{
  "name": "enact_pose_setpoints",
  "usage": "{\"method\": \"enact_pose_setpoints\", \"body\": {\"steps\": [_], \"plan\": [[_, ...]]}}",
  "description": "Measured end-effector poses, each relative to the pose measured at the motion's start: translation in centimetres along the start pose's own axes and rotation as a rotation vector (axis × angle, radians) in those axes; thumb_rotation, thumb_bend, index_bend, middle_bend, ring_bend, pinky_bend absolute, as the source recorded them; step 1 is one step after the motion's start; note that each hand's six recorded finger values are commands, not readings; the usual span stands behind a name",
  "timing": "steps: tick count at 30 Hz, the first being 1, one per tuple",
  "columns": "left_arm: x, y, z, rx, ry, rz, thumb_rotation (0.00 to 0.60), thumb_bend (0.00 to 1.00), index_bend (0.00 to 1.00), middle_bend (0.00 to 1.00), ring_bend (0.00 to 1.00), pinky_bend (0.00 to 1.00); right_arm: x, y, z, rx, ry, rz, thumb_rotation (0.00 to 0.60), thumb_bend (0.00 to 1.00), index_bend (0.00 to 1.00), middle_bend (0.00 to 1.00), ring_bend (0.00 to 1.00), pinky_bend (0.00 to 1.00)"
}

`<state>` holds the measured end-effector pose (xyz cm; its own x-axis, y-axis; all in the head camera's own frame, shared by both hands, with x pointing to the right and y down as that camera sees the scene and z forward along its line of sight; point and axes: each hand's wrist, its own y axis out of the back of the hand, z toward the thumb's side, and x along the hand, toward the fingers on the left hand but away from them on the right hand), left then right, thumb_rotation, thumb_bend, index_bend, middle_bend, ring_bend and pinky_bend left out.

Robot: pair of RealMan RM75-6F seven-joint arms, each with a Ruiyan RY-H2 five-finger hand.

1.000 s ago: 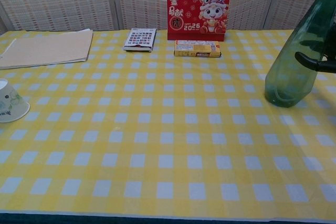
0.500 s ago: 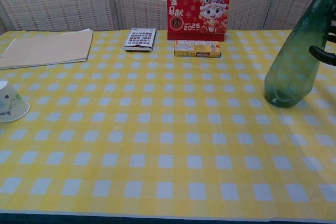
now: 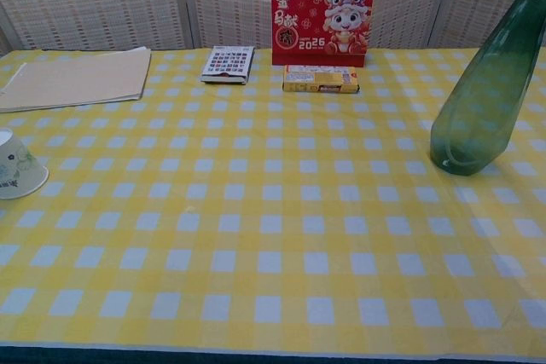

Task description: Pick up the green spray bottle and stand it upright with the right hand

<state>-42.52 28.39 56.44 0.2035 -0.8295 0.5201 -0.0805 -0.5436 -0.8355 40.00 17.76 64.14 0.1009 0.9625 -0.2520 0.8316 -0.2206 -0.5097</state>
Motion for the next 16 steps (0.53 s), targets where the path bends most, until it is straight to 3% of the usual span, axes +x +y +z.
{"method": "enact_pose_setpoints", "body": {"steps": [4,9,14,16], "plan": [[-0.3,0.5,0.6,0.003,-0.035,0.037,0.363,0.47,0.00,0.04,0.08,0.03,2.2,1.2,0.5,0.131,-0.033,0.056,0.600,0.37,0.00,0.00,0.00,0.00],[-0.9,0.8,1.3,0.028,-0.056,0.068,0.361,0.47,0.00,0.04,0.08,0.02,5.9,3.5,0.9,0.459,-0.095,0.134,0.600,0.37,0.00,0.00,0.00,0.00],[-1.2,0.6,1.7,0.042,-0.055,0.075,0.362,0.47,0.00,0.04,0.07,0.02,10.3,5.6,1.9,0.802,-0.172,0.161,0.600,0.37,0.00,0.00,0.00,0.00],[-1.2,0.5,1.7,0.045,-0.050,0.069,0.361,0.47,0.00,0.04,0.07,0.02,12.1,6.4,2.7,0.887,-0.197,0.161,0.600,0.37,0.00,0.00,0.00,0.00]]}}
